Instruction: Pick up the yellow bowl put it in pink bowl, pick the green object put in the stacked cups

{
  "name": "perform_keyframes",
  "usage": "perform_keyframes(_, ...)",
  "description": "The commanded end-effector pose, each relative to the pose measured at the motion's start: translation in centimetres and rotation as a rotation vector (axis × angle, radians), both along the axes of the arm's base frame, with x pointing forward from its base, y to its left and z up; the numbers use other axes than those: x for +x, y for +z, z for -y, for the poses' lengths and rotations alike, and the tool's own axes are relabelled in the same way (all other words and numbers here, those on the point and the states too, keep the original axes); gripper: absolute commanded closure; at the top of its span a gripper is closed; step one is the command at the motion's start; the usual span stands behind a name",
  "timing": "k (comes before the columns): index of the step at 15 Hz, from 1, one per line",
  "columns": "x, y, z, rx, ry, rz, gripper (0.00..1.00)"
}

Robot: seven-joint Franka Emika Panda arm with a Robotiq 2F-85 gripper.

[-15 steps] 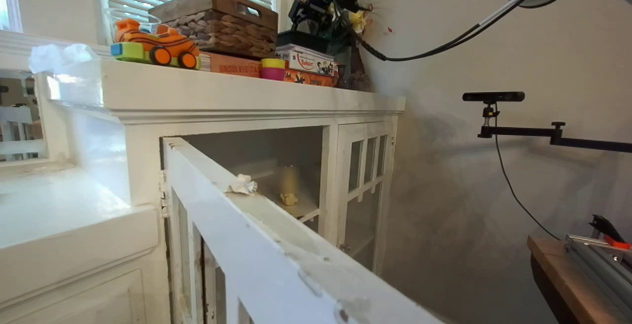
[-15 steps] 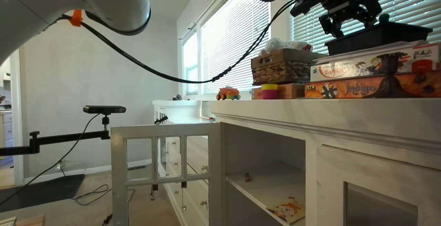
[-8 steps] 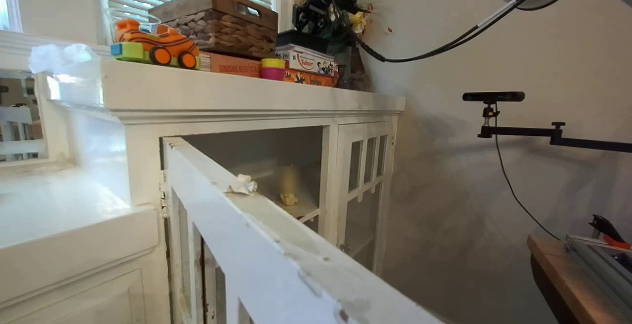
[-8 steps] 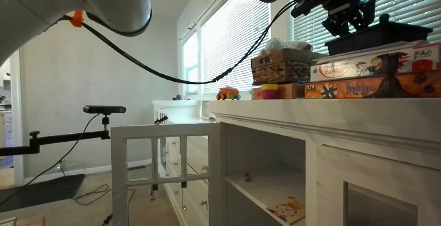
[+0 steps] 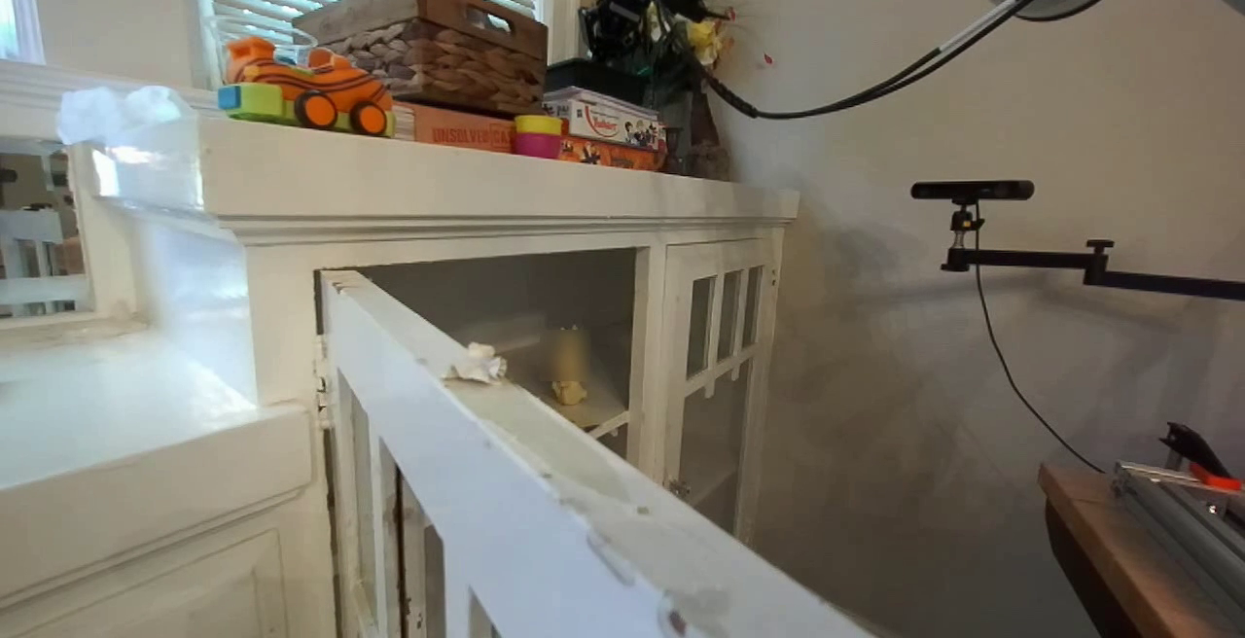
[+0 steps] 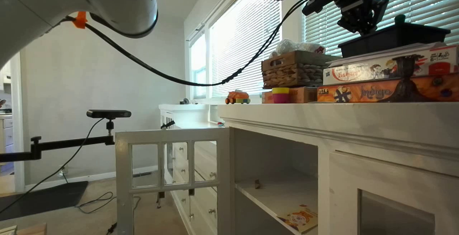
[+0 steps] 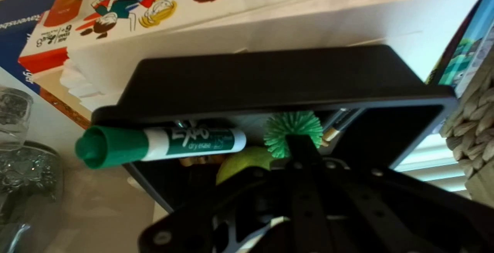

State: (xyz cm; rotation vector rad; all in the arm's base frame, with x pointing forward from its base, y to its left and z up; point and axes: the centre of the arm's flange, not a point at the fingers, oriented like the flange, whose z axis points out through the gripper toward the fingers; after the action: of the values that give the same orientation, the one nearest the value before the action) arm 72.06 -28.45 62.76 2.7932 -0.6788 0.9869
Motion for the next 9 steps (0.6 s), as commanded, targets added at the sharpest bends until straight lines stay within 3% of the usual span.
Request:
perform_keyframes(1, 2.0, 2.1, 0.9, -0.005, 0.022, 0.026, 1.00)
perform_keyframes(5, 1.4, 3.3, 0.5, -0.016, 0.026, 0.047, 1.00)
perform_keyframes(9, -1.2, 6.4, -1.1, -0.028, 0.045, 0.082, 1.00)
